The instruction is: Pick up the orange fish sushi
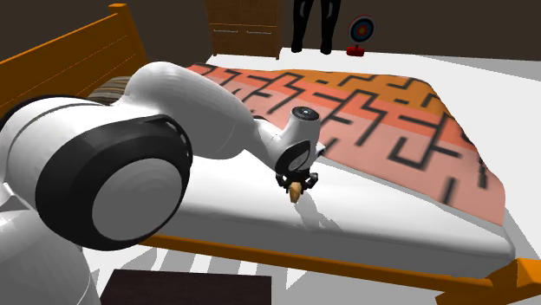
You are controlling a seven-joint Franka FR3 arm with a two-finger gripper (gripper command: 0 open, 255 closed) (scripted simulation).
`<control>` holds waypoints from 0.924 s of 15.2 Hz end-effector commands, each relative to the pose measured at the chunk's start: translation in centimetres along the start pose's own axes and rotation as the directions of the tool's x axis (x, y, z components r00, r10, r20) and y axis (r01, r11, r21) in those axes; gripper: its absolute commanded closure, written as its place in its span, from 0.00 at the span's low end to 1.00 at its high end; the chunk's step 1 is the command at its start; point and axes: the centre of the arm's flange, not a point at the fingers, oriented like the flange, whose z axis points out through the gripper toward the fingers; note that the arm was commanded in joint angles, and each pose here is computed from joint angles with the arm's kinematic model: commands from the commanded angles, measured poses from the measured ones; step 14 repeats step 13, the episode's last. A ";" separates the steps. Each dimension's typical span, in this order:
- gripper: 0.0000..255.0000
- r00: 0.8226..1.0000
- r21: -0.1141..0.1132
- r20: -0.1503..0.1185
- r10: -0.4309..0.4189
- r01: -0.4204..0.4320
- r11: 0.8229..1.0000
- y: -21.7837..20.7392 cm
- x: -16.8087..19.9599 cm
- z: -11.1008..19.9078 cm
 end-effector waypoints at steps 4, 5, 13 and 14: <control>1.00 1.000 0.000 0.001 0.000 0.000 1.000 -0.1 0.1 -2.6; 1.00 1.000 0.000 0.001 0.000 0.000 1.000 -0.1 0.1 -3.1; 1.00 1.000 0.000 0.001 0.000 0.000 1.000 -0.1 0.2 -6.4; 1.00 1.000 0.000 0.001 0.000 0.000 1.000 -0.1 0.2 -6.4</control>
